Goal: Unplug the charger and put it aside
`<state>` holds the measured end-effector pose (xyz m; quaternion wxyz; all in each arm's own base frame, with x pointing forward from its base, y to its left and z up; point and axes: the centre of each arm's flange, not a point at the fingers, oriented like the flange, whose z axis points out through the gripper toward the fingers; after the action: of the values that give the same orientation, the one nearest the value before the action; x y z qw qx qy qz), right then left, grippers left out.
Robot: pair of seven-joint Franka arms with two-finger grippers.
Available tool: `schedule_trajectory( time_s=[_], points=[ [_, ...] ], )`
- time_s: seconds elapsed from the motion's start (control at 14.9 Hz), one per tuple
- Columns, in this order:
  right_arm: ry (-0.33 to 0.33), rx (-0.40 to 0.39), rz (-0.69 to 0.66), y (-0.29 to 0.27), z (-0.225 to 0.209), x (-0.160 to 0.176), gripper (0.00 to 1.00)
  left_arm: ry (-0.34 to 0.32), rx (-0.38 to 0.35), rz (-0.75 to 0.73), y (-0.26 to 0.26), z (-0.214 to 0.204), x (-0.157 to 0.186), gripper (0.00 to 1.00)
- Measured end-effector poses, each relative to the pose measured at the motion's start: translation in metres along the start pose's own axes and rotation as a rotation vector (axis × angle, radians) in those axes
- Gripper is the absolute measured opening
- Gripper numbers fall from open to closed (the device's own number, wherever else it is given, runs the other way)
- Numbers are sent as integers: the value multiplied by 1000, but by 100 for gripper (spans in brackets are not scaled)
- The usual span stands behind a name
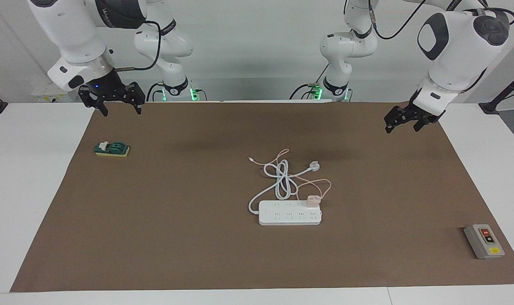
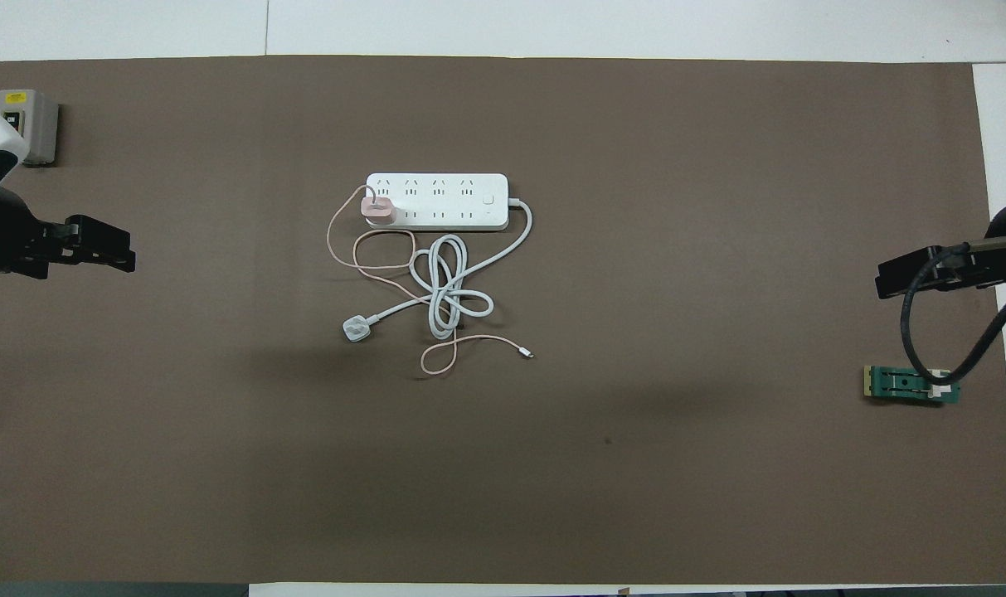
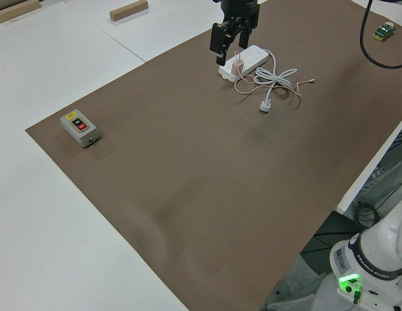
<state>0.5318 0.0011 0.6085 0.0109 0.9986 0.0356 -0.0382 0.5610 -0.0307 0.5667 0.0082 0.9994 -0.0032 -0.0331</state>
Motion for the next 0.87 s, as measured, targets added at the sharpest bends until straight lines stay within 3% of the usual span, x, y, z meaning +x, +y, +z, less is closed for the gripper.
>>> schedule_trajectory(
  time_s=[0.6, 0.74, 0.87],
  points=[
    [0, 0, 0, 0, 0, 0, 100, 10, -1, -28, -11, -5, -2, 100],
    [0, 0, 0, 0, 0, 0, 100, 20, -5, -142, -13, -8, -2, 100],
    [-2, 0, 0, 0, 1, 0, 100, 36, -15, -355, 13, -3, 4, 100]
  ],
)
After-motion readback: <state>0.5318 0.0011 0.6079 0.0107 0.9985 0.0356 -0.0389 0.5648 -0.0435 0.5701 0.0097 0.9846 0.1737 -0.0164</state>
